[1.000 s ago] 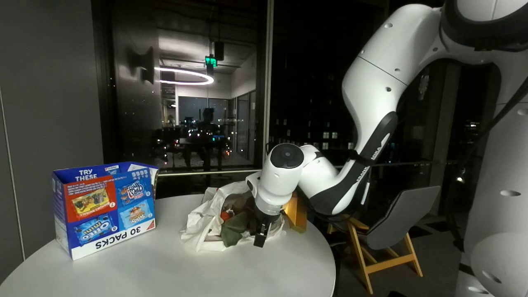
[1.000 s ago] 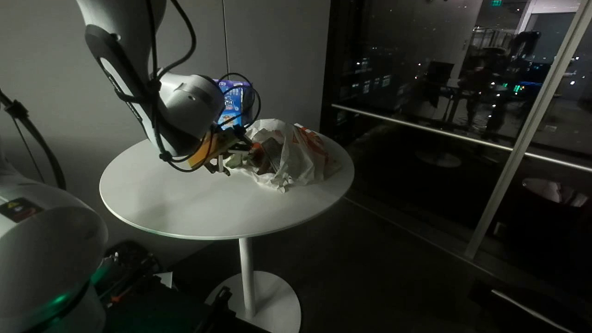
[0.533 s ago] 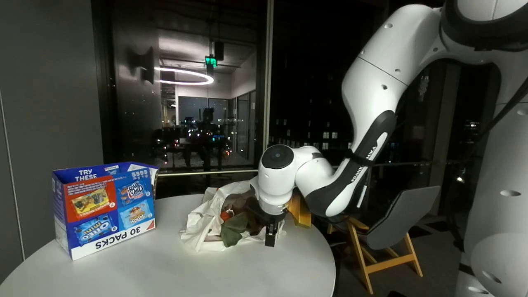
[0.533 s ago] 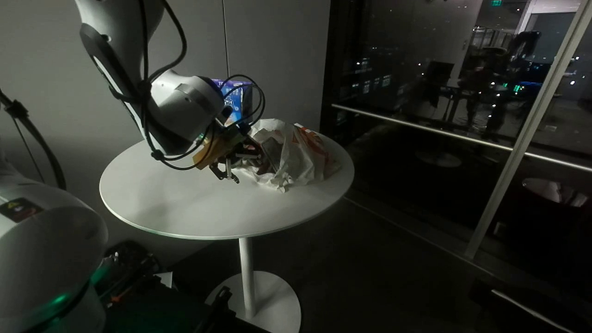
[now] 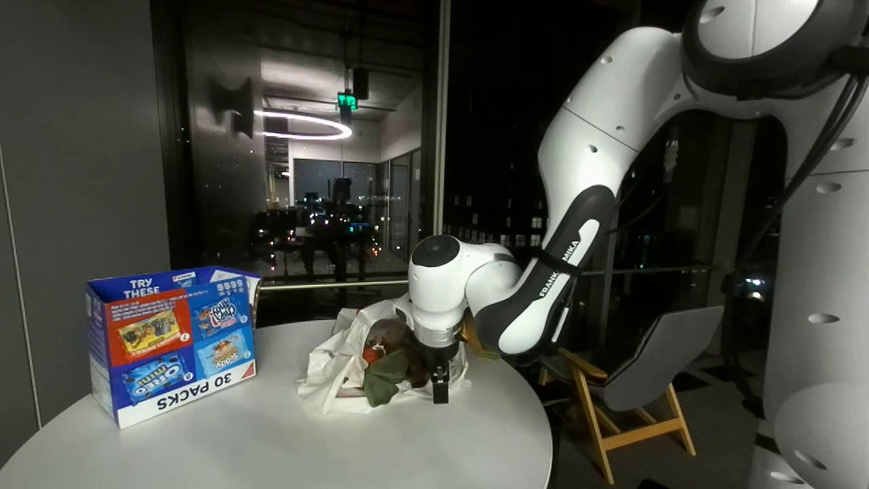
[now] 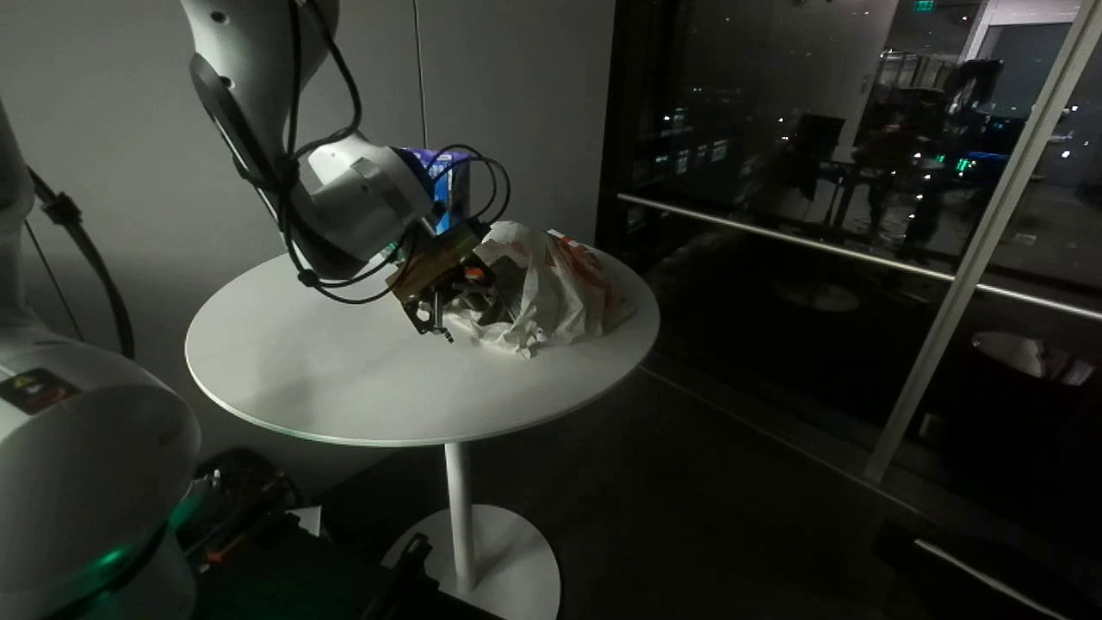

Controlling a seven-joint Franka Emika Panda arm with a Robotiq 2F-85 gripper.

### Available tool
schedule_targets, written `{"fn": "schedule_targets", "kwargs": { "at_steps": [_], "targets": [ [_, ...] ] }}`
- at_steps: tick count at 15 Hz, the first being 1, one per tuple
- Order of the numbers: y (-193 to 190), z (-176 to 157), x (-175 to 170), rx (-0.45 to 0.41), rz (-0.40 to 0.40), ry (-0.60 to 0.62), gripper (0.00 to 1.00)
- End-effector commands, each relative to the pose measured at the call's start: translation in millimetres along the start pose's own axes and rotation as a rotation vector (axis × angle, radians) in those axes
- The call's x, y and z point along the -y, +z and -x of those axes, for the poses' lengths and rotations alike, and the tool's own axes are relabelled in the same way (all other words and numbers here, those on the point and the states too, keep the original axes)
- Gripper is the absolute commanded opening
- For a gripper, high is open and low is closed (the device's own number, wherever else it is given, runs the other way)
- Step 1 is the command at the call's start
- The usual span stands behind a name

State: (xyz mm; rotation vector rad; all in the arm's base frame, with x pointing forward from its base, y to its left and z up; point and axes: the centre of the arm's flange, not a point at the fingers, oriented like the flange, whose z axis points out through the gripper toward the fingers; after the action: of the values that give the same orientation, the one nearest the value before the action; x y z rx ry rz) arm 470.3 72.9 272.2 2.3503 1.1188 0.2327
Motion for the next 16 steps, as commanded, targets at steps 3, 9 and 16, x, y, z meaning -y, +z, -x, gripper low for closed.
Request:
{"fn": "schedule_targets", "kwargs": {
  "at_steps": [3, 9, 16],
  "targets": [
    [13.4, -9.1, -13.8, 0.01, -0.063, -0.033, 1.0],
    [23.0, -13.0, -19.8, -0.028, -0.117, -0.054, 1.0],
    [23.7, -5.8, -40.7, -0.035, -0.176, -0.013, 1.0]
  ]
}}
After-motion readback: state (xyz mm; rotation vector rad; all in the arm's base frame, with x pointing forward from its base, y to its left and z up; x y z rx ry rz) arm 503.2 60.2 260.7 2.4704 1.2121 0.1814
